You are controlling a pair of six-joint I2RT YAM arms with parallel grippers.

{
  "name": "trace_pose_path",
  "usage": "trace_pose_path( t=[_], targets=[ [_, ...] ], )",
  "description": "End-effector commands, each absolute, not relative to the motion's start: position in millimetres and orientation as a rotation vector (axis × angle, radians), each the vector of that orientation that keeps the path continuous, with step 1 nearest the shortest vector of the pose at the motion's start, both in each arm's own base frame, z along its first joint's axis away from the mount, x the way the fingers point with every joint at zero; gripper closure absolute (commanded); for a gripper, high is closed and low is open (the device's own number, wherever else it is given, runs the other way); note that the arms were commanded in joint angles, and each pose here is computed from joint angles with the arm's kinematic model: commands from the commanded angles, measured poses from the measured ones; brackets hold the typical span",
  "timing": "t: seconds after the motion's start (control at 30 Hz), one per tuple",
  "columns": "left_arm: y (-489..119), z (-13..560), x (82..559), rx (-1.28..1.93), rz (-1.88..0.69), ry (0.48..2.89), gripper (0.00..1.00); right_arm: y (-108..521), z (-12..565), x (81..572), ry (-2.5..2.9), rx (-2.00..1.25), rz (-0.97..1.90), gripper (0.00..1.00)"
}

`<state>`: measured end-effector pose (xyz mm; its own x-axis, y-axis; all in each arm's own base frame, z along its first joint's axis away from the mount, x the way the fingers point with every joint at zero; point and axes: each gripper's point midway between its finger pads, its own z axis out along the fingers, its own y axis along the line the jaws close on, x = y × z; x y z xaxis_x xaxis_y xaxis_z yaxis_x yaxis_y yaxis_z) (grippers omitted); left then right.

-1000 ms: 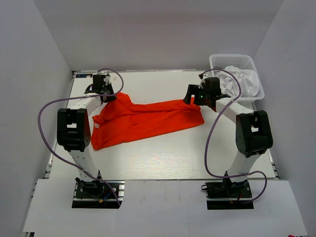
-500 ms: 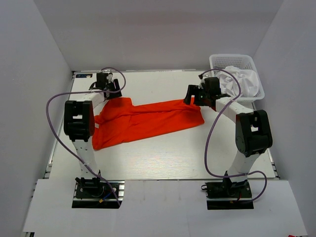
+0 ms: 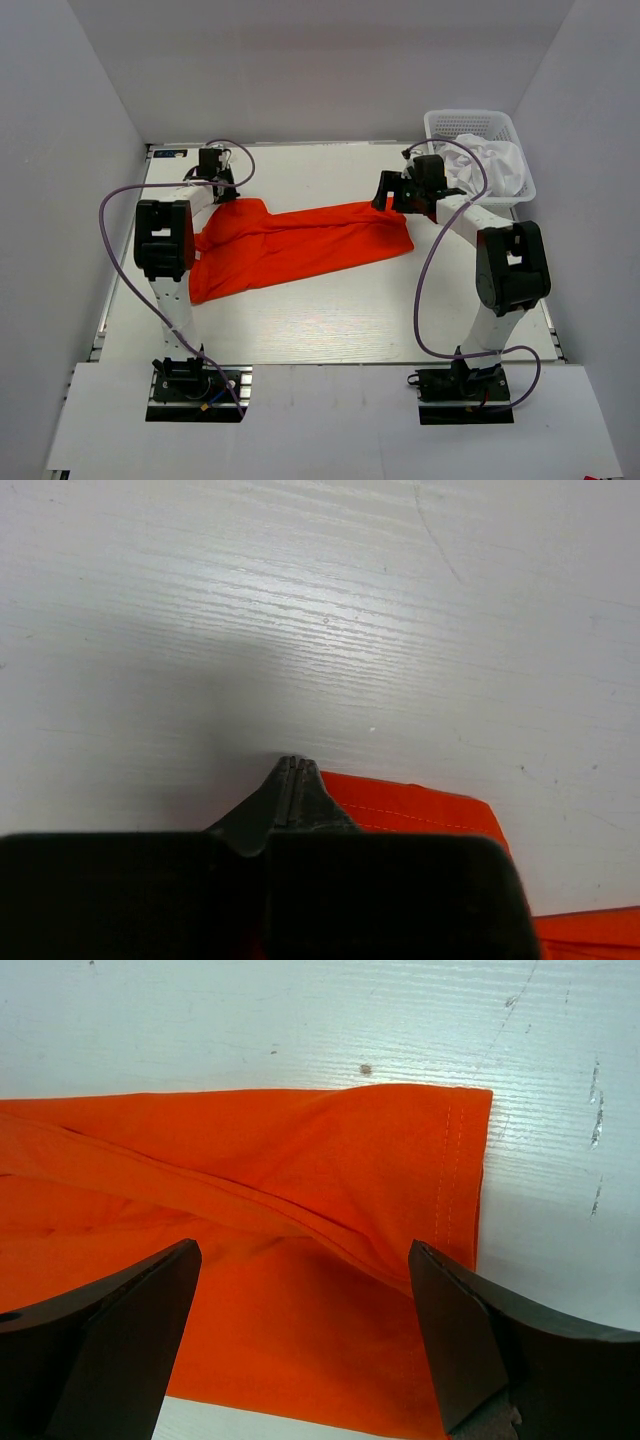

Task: Fold and stack the t-shirts

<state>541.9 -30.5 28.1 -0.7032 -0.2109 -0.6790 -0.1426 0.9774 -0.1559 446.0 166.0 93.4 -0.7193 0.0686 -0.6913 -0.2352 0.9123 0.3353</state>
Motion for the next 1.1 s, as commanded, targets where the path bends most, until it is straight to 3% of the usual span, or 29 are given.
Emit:
trace_pose_path(
  t=[0.0,0.33,0.63,1.07],
  targets=[
    [-34,69,558,-0.219,-0.137,2.257,1.00,170,106,456,2.283,-0.146,0.532,0.10],
    [-42,157,592,0.032,-0.137,2.013,1.00,170,110,455,2.258,-0.153,0.532,0.10],
    [-53,161,596,0.218,-0.149,1.994,1.00,173,85,459,2.312,-0.140,0.548,0.10],
    [-79,195,522,0.288,-0.305,1.946,1.00,172,89,451,2.299,-0.138,0.552,0.10]
  ],
)
